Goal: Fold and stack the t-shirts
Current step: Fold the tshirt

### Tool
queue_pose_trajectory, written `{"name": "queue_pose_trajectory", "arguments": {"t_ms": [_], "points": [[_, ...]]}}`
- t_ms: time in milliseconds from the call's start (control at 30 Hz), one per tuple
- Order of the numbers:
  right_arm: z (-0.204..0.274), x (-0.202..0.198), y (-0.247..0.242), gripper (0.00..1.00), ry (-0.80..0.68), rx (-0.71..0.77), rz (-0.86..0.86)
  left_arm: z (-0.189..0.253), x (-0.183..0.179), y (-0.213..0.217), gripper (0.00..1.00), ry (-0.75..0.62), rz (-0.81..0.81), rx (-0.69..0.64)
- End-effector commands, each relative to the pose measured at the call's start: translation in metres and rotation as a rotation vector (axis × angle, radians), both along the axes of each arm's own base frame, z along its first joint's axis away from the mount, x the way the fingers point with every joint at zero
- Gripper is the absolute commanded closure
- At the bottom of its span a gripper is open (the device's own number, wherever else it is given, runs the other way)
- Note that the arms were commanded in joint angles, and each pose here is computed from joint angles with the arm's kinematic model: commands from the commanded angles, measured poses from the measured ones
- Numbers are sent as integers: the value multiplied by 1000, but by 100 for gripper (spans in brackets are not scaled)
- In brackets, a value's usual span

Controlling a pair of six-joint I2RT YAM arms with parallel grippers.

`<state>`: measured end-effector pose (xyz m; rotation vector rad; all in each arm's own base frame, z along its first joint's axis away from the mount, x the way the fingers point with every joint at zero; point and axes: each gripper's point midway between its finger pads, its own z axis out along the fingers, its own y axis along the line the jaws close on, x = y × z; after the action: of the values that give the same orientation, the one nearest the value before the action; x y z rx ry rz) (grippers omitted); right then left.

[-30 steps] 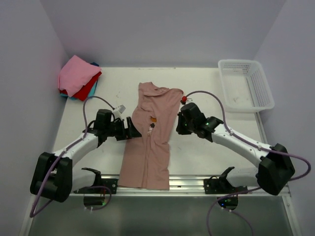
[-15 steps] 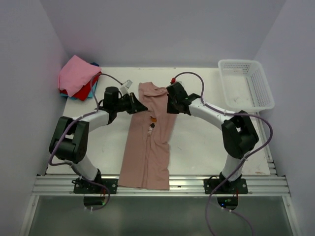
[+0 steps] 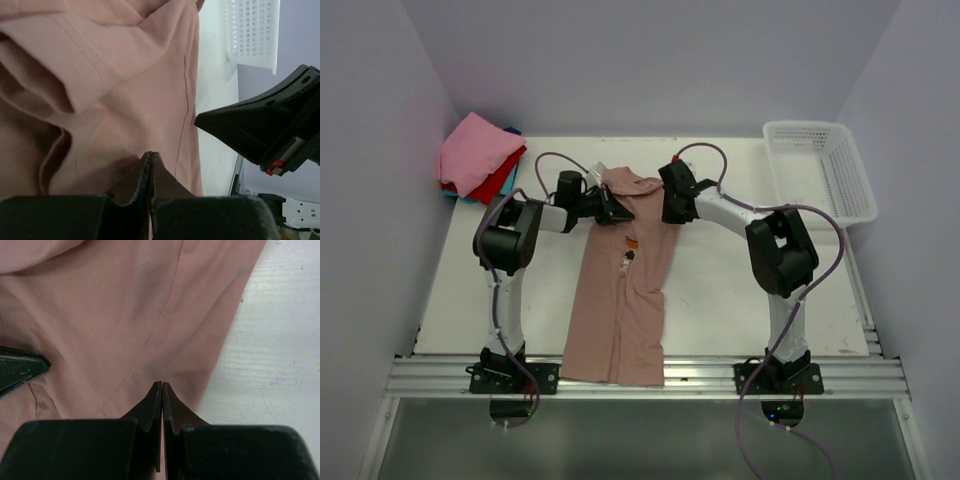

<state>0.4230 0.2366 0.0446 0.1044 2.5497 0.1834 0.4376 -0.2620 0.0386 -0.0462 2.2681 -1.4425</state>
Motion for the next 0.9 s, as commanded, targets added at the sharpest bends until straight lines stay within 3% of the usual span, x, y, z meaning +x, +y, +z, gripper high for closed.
{"name": "queue_pose_trajectory", "arguments": {"t_ms": [0,400,867], "points": [[8,13,9,100,-29,25,6,19,24,-3,100,-85,-12,-22],[-16,9,39,100,22,164,47,2,63,14,100,-52,109,25],[-43,-14,22,100,87,94,41,-14,118,38,100,-6,194,7]]}}
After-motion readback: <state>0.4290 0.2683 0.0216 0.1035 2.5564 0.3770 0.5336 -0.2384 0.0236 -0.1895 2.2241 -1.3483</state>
